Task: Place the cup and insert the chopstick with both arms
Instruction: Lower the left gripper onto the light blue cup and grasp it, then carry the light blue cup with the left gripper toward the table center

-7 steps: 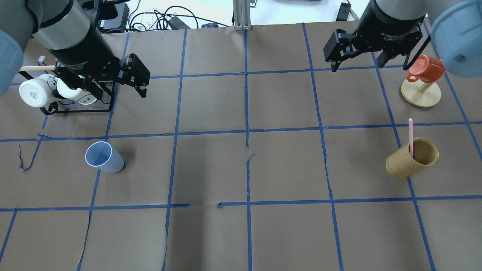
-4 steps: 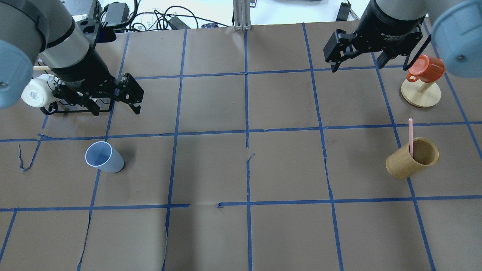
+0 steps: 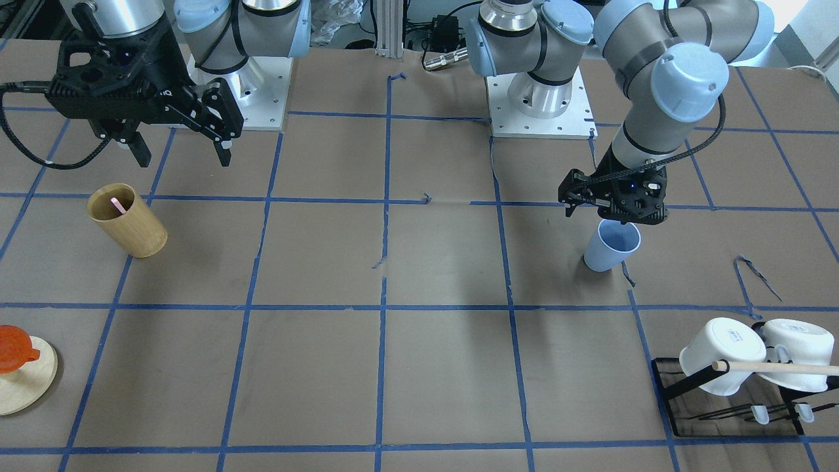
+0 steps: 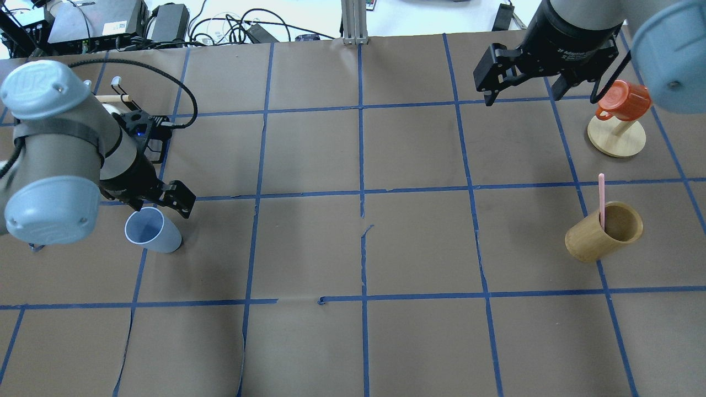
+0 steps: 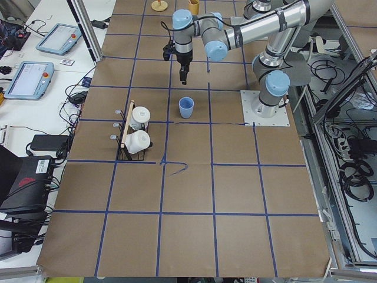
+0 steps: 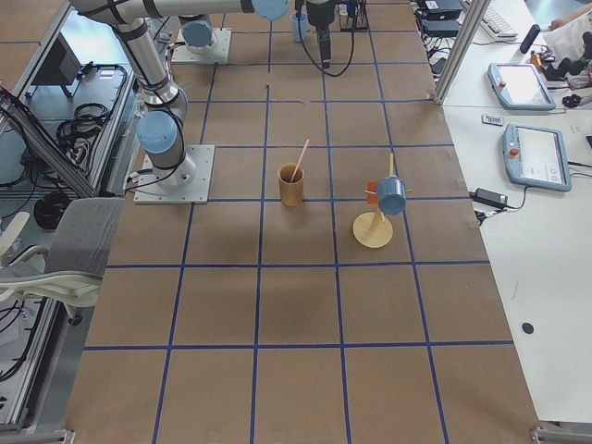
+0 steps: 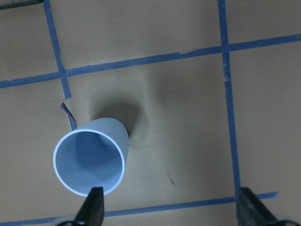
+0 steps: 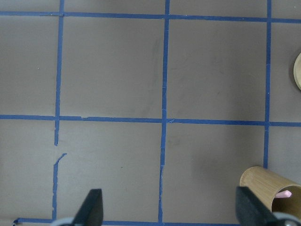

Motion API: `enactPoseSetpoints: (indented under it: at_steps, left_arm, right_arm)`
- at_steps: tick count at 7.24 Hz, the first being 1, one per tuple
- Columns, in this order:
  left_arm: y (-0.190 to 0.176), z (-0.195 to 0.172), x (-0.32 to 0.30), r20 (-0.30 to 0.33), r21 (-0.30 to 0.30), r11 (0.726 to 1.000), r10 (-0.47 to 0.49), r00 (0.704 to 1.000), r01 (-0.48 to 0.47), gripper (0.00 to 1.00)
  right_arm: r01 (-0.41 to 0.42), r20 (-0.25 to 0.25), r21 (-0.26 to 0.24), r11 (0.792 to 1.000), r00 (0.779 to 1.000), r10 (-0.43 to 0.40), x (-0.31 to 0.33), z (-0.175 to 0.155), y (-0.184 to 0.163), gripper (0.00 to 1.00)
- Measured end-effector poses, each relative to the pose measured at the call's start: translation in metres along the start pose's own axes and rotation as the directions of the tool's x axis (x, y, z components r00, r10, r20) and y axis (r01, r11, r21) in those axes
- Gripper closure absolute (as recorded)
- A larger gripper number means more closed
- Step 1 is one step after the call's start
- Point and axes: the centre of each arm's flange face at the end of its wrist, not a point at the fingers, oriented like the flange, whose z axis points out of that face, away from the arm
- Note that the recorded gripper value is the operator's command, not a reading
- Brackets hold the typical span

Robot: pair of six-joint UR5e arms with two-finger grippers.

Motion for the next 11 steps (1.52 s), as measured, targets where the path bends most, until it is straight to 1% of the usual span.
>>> enactPoseSetpoints:
  at_steps: [1, 2, 3, 4, 5, 7, 9, 11]
  left_arm:
    - [0.005, 0.019, -0.006, 0.012, 0.003, 1.0, 0.017, 1.0, -0.017, 0.06]
    - [0.008, 0.031, -0.009, 0.024, -0.01, 0.999, 0.033, 0.999, -0.032, 0.19]
    - [0.008, 0.04, -0.011, 0.028, -0.026, 0.999, 0.039, 0.999, -0.038, 0.57]
    - [0.007, 0.046, -0.012, 0.027, -0.04, 0.998, 0.042, 0.999, -0.04, 0.92]
    - [0.006, 0.051, -0.012, 0.025, -0.049, 0.998, 0.043, 0.999, -0.042, 1.0]
    - [0.005, 0.054, -0.014, 0.027, -0.057, 0.997, 0.044, 0.999, -0.043, 1.0]
    - [0.003, 0.048, -0.017, 0.066, -0.058, 0.998, 0.042, 0.997, -0.038, 1.0]
    - [-0.006, 0.032, -0.005, 0.089, -0.02, 1.0, -0.012, 0.996, 0.014, 1.0]
  right_arm:
    - [0.0, 0.0, 0.0, 1.0, 1.0, 0.0, 0.0, 0.0, 0.0, 0.0]
    - [-0.001, 0.0, -0.001, 1.0, 1.0, 0.001, 0.0, 0.0, 0.0, 0.0]
    - [0.0, -0.001, -0.001, 1.0, 1.0, 0.0, 0.0, 0.0, 0.0, 0.0]
    - [0.0, -0.001, -0.001, 1.0, 1.0, 0.0, 0.0, 0.0, 0.0, 0.0]
    - [-0.001, -0.001, -0.002, 1.0, 1.0, 0.001, 0.0, 0.0, 0.0, 0.0]
    - [0.0, -0.002, -0.002, 1.0, 1.0, 0.0, 0.0, 0.0, 0.0, 0.0]
    - [0.0, -0.003, -0.002, 1.0, 1.0, 0.0, 0.0, 0.0, 0.0, 0.0]
    - [0.0, -0.004, -0.001, 1.0, 1.0, 0.0, 0.0, -0.001, 0.001, 0.0]
